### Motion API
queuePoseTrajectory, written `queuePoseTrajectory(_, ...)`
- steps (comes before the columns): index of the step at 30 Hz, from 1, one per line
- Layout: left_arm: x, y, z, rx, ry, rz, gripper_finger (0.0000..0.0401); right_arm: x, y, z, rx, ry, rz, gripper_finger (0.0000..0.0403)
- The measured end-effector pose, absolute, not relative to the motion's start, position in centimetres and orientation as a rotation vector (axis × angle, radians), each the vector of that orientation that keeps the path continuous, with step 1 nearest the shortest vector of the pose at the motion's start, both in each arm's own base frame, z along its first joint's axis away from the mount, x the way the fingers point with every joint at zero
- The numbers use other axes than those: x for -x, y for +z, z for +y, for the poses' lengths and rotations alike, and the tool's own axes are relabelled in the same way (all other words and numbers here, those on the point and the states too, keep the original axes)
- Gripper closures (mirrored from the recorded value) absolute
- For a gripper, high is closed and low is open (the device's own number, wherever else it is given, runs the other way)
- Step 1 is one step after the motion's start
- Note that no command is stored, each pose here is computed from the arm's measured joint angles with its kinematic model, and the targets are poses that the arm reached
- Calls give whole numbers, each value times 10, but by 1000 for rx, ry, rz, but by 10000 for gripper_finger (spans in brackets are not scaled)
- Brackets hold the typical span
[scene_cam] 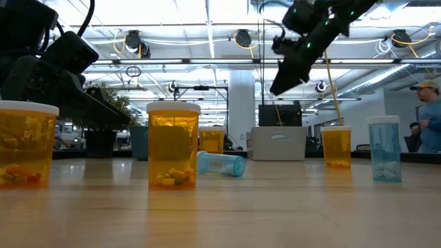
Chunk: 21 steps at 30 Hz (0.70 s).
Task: Pick and place medicine bottles into bin by pill shape (circle, oval)
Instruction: Put the blue pill bottle into the gray bin
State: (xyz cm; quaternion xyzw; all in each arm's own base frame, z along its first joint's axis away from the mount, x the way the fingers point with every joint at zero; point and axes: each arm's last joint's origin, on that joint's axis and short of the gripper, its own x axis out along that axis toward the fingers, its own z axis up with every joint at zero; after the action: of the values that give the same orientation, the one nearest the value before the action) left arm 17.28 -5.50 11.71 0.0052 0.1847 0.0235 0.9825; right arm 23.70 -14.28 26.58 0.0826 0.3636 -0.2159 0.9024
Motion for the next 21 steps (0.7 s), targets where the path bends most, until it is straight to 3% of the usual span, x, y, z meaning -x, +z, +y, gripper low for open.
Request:
queuePoseTrajectory(7,-173,117,-55,-8,48,371,133,-237,284,-93,-187,-363,729,218)
queuePoseTrajectory(21,-173,117,-55,-7,47,368,133,-247,285,-5,-187,-215,761,218)
